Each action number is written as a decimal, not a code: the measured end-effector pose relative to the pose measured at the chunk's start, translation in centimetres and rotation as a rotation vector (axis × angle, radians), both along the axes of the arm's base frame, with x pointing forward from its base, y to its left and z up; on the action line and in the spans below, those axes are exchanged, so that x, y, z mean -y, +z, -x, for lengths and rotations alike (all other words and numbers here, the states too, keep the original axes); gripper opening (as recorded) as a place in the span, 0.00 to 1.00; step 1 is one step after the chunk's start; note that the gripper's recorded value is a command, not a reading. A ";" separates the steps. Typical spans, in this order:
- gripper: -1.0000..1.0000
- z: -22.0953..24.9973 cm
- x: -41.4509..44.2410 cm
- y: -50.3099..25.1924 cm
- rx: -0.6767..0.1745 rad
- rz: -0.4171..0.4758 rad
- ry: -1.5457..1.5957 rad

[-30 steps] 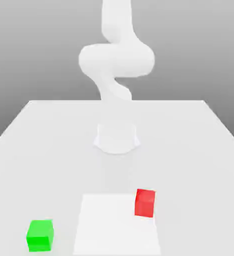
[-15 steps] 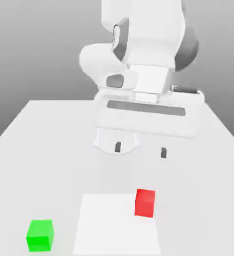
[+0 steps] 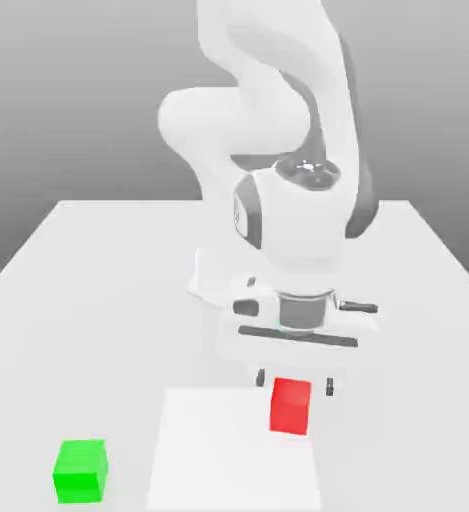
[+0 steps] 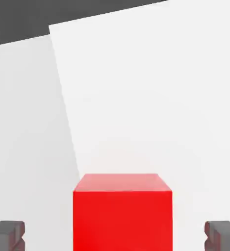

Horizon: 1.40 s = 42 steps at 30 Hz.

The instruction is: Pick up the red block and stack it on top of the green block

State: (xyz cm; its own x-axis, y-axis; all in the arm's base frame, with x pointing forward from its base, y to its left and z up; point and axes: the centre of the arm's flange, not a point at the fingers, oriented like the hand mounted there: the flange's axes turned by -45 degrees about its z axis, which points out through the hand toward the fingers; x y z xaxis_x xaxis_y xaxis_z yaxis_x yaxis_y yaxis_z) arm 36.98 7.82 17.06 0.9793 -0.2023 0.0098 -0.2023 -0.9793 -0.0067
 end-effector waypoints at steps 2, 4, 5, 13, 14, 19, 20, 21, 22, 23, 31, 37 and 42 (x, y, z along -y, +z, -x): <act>0.50 0.2 0.0 -1.1 -0.003 0.001 0.001; 0.50 0.5 0.1 -2.3 -0.008 0.003 0.003; 0.00 0.6 0.2 -2.7 -0.010 0.004 0.004; 0.00 0.4 0.1 -2.2 -0.006 0.002 0.003; 0.00 0.3 0.1 -1.7 -0.004 0.002 0.002; 0.00 -0.1 0.0 0.9 0.002 0.000 0.000; 0.00 -0.1 0.0 1.4 0.002 0.001 0.000; 0.00 0.0 0.0 1.9 0.001 0.001 0.001; 0.00 0.1 0.0 2.3 0.000 0.001 0.002; 0.00 0.1 0.0 2.7 -0.001 0.002 0.003; 0.00 -2.6 1.9 5.0 -0.006 -0.019 -0.131; 0.00 -6.6 13.3 6.3 -0.005 -0.032 -0.507; 0.00 -8.3 20.8 7.2 -0.008 -0.021 -0.745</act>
State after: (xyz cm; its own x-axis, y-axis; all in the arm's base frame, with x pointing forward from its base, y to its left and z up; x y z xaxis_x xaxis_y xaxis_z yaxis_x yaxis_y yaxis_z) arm 45.24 -12.97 24.22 0.5829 -0.8125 -0.0077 -0.8124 -0.5827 -0.0198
